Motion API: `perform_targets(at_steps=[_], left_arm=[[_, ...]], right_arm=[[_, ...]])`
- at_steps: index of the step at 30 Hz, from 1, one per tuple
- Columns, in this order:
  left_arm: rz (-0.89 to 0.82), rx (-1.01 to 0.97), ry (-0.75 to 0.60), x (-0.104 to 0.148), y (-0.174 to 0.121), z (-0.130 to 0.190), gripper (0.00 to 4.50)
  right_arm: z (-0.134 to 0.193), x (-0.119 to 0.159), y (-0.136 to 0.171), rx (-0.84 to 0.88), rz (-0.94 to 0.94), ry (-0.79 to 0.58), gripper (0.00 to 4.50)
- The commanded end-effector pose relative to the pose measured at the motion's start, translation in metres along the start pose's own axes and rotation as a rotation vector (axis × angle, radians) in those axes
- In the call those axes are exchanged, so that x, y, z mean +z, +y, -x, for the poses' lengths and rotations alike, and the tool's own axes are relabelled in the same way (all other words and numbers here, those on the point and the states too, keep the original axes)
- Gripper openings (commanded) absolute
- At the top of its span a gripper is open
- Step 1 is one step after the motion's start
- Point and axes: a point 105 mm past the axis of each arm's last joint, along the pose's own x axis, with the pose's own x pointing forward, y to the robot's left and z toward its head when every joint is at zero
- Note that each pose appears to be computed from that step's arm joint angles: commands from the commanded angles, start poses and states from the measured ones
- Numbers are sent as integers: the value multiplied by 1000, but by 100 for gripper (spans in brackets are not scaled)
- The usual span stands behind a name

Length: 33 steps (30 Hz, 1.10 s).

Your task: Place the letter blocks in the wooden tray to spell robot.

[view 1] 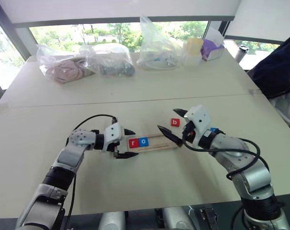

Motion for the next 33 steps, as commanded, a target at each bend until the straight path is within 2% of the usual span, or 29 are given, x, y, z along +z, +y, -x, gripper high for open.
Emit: perform_targets(at_steps=[1,6,13,23,29,33], left_arm=[[72,13,100,-29,-7,18,449],[118,45,151,-43,-14,59,449],[189,82,137,-37,-24,89,449],[210,138,62,-16,-27,86,449],[206,172,59,-15,-24,84,449],[205,190,47,-13,-23,81,449]], right_arm=[[-6,-5,-13,-107,-33,46,450],[-19,-22,-20,-214,-127,125,450],[-34,-31,-25,-270,-195,172,450],[-47,-45,-16,-248,-173,235,450],[-55,-56,1,-237,-165,304,450],[-53,-60,-1,-288,-200,329,450]])
